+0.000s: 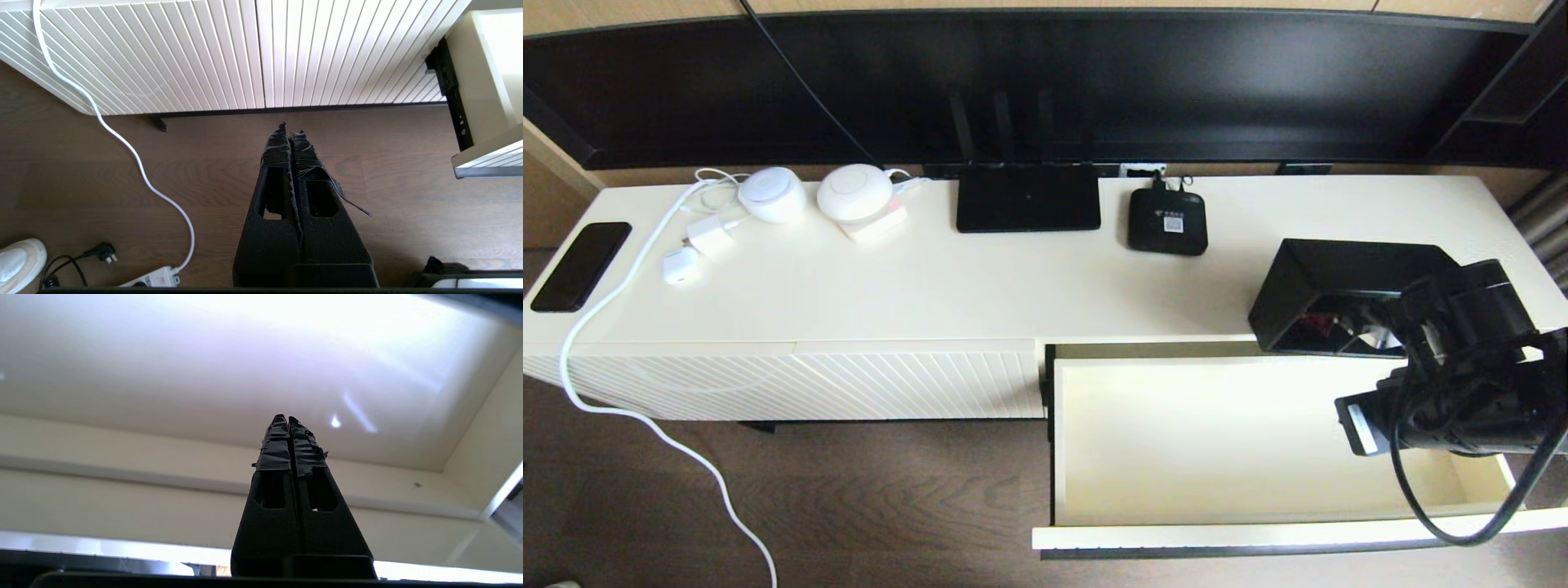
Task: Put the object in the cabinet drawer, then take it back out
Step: Put the storage box in the drawer
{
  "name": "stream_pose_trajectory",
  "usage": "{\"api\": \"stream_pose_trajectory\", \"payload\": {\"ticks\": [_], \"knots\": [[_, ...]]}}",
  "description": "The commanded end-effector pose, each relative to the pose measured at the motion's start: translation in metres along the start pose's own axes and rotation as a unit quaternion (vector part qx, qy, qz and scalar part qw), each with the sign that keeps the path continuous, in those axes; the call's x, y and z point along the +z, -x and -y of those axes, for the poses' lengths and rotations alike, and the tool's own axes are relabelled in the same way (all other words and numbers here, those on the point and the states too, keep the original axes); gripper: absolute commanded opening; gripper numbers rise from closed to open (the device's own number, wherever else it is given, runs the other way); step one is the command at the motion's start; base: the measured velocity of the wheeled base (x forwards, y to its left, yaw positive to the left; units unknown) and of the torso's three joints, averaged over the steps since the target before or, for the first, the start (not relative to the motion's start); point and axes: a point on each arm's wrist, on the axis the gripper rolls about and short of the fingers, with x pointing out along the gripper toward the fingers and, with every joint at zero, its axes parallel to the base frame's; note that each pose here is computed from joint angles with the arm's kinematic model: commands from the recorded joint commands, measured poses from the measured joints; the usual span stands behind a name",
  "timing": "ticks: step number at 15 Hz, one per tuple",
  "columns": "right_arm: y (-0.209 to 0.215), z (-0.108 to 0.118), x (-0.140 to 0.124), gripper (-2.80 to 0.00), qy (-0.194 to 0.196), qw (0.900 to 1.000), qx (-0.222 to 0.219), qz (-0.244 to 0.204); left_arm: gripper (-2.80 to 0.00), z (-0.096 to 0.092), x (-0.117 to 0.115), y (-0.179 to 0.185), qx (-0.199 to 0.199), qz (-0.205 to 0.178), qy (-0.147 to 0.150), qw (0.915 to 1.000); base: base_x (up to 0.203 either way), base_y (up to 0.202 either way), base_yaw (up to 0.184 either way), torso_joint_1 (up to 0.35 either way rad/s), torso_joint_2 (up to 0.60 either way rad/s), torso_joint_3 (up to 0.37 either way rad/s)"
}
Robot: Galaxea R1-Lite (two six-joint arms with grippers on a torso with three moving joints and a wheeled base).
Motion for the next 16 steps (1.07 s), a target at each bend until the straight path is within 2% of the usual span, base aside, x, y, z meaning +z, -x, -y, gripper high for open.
{"api": "stream_pose_trajectory", "payload": {"ticks": [1, 8, 16], "knots": [[0.005, 0.004, 0.008, -2.8, 0.001, 1.0, -0.005, 0.018, -2.8, 0.0, 0.0, 0.0, 0.0, 0.0, 0.0, 1.0, 0.0, 0.0, 0.0, 0.0, 0.0, 0.0], [0.024, 0.008, 0.032, -2.8, 0.017, 0.997, -0.008, 0.07, -2.8, 0.0, 0.0, 0.0, 0.0, -0.001, 0.0, 1.0, 0.0, 0.0, 0.0, 0.0, 0.0, 0.0], [0.019, 0.015, 0.058, -2.8, 0.033, 0.992, -0.025, 0.118, -2.8, 0.0, 0.0, 0.0, 0.0, -0.001, 0.0, 1.0, 0.0, 0.0, 0.0, 0.0, 0.0, 0.0]]}}
